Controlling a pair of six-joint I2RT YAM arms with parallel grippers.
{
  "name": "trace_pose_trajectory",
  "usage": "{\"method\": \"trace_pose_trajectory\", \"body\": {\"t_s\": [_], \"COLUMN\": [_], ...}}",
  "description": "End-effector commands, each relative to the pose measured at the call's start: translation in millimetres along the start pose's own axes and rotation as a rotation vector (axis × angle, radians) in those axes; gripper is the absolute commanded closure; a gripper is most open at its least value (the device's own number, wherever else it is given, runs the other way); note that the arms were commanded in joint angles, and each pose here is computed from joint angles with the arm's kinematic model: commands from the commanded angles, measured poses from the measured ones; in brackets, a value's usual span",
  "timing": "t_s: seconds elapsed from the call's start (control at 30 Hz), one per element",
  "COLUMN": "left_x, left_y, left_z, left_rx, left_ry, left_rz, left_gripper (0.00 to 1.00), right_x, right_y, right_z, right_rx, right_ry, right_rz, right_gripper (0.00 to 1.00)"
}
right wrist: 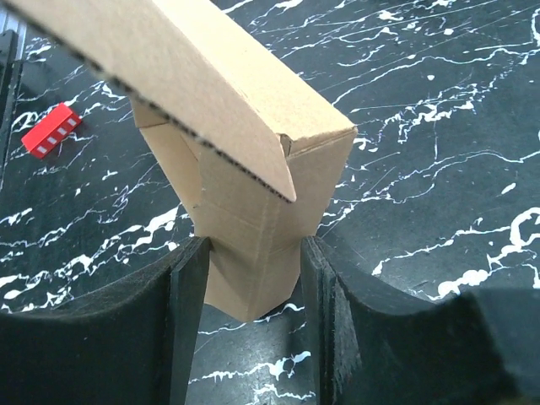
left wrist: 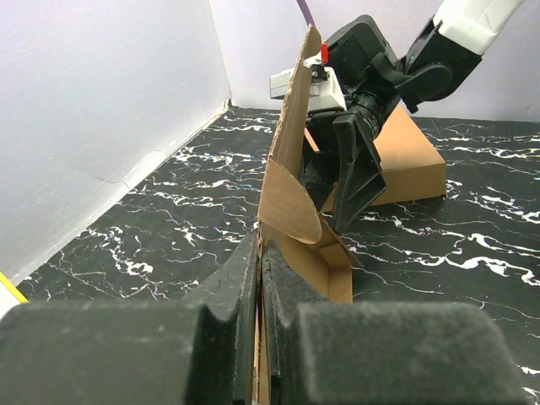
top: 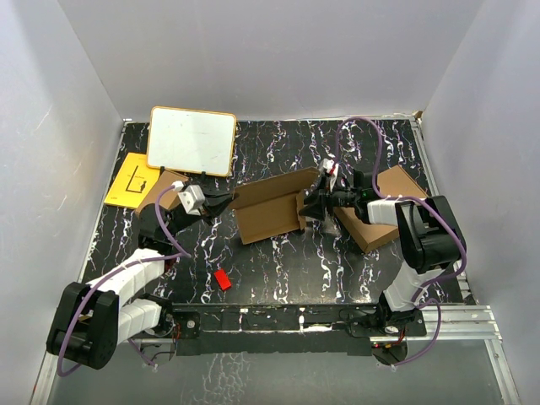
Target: Fold the paper box
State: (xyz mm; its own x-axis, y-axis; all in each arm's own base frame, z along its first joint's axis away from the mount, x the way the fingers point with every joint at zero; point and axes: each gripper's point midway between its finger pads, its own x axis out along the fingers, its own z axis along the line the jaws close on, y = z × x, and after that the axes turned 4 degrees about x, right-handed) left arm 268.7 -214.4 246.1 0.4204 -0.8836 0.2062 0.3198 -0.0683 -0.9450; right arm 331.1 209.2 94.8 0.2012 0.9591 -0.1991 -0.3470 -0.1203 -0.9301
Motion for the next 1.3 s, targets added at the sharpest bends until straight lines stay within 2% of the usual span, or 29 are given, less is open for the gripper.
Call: {"method": "trace_pose_trajectory", "body": {"t_s": [0.0,0.4,0.5,0.67,0.8,1.03,1.27], "left_x": [0.0,-0.6,-1.2,-0.8,-0.9,-0.9,-0.2], "left_y": [-17.2,-15.2,-13.5,-11.9,-10.9,-8.7,-7.0], "left_z": [-3.3,-4.4,-4.4,-4.3,-4.8,-5.0,-5.0], "left_rx": [0.040,0.025,0.019,0.011,0.003,-0.012,-0.028], "left_ry": [0.010,0.007,0.004,0.004,0.004,0.002,0.002], "left_rz": [-0.055,-0.055,-0.051,-0.049,-0.050,-0.050,-0.051], "left_gripper": [1.00,1.00,1.00,1.00,1.00,1.00,1.00], "right_x": [1.1,5.9,7.3,9.5,15.1,20.5,26.9], "right_y": [-37.3,-34.2,-33.9,-38.5,-30.2,-28.4,-25.6], "right_z": [-4.8,-10.7,-13.3,-17.0,-21.1,-25.5,-24.1], "right_rx": [-0.122,-0.080,-0.081,-0.104,-0.099,-0.116,-0.128], "right_ry": [0.048,0.094,0.108,0.138,0.139,0.137,0.110], "right_rz": [-0.102,-0.141,-0.150,-0.169,-0.163,-0.171,-0.167], "right_gripper": [0.51,0.67,0.66,0.56,0.53,0.54,0.63]}}
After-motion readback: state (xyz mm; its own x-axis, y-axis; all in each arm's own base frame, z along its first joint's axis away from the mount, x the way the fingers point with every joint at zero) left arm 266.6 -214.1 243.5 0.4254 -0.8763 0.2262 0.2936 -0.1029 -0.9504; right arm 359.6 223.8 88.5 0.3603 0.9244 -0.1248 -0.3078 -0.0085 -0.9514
